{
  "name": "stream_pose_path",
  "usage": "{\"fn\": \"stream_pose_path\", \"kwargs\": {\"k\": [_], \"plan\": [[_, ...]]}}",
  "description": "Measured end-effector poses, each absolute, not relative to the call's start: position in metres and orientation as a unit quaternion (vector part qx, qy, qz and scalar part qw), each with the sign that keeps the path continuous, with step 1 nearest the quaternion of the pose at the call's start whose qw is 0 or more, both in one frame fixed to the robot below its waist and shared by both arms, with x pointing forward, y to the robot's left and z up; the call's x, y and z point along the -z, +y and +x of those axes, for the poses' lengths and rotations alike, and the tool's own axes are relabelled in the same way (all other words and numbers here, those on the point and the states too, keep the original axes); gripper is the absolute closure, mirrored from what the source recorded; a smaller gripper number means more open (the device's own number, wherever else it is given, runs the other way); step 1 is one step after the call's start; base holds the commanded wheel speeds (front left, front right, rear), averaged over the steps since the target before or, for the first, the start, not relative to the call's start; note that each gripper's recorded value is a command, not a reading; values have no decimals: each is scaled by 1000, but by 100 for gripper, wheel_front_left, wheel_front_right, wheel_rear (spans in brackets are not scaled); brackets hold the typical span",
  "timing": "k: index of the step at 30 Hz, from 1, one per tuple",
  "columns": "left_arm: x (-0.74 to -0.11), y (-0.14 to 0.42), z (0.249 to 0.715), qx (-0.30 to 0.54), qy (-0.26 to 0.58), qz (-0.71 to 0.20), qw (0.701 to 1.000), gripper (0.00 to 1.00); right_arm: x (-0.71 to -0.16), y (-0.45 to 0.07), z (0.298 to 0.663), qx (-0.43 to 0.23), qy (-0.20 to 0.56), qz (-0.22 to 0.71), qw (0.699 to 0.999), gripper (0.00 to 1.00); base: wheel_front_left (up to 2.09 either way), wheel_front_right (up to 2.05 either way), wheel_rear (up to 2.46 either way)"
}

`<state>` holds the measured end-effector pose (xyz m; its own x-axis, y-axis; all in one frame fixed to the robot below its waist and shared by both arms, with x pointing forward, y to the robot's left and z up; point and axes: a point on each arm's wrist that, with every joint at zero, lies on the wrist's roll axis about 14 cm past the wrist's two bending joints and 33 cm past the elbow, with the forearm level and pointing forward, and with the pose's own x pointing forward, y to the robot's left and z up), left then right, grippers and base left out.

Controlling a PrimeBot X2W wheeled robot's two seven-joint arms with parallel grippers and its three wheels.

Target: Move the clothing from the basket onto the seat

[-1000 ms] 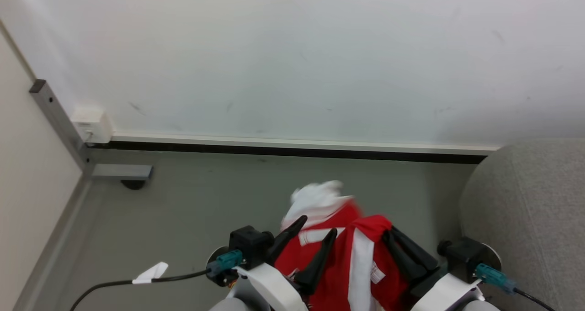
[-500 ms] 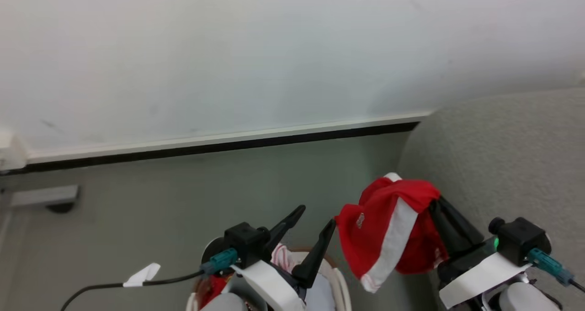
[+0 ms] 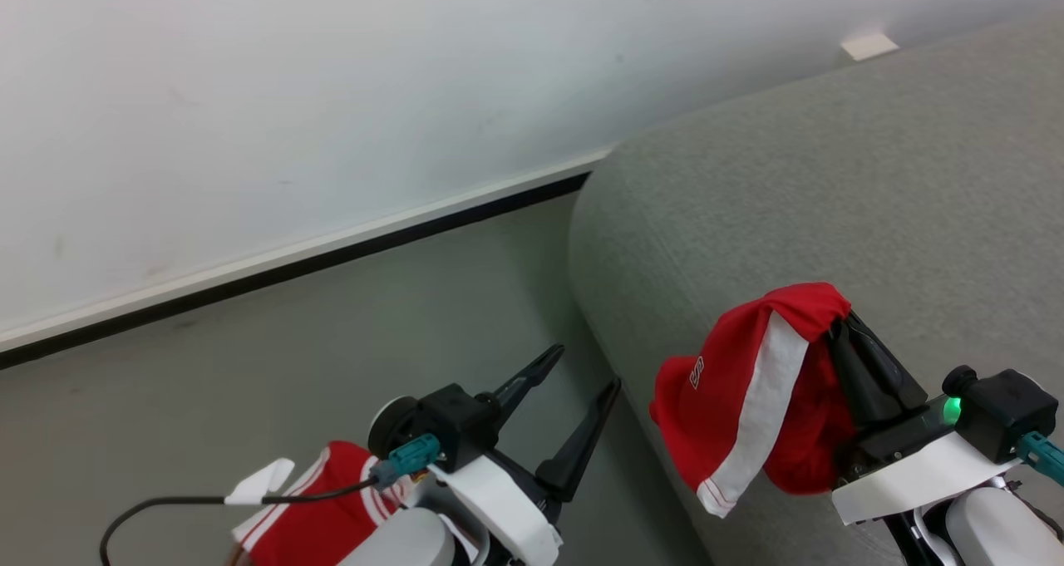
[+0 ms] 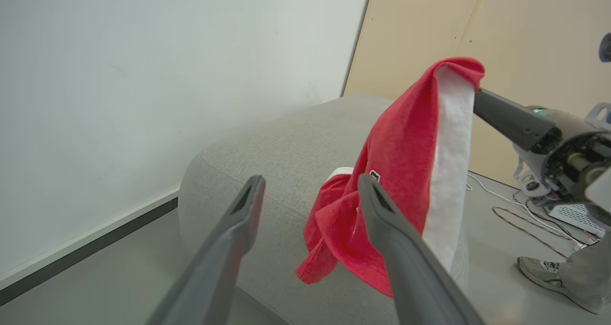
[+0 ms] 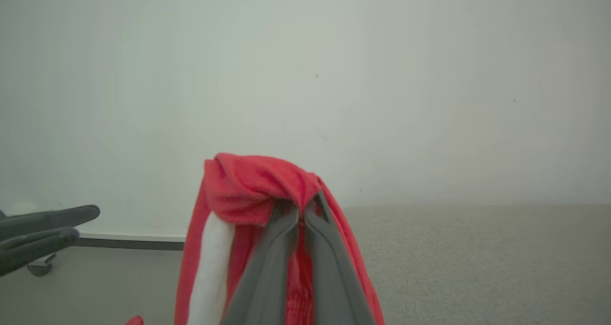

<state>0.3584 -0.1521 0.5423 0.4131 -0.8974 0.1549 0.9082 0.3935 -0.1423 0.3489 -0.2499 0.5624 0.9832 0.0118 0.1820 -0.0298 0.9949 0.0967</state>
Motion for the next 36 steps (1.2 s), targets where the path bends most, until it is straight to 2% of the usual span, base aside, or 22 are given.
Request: {"fn": "stream_pose_path", "kwargs": {"k": [8, 15, 20, 28, 31, 36], "plan": [[-532, -176, 357, 569, -16, -108, 815, 0, -560, -274, 340, 28, -85, 43, 995, 100, 0, 0, 0], [-528, -174, 363, 568, -18, -107, 816, 0, -575, -282, 358, 27, -102, 39, 994, 100, 0, 0, 0], [-524, -169, 381, 560, -21, -105, 821, 0, -598, -306, 393, 26, -115, 14, 993, 100, 0, 0, 0], [-498, -149, 422, 532, -4, -106, 840, 0, -616, -362, 470, 57, -109, 13, 992, 100, 0, 0, 0], [-482, -136, 439, 512, 6, -105, 853, 0, -608, -377, 499, 65, -91, -6, 994, 100, 0, 0, 0], [-453, -114, 455, 483, 33, -108, 869, 0, -562, -394, 534, 83, -27, -21, 996, 100, 0, 0, 0]]}}
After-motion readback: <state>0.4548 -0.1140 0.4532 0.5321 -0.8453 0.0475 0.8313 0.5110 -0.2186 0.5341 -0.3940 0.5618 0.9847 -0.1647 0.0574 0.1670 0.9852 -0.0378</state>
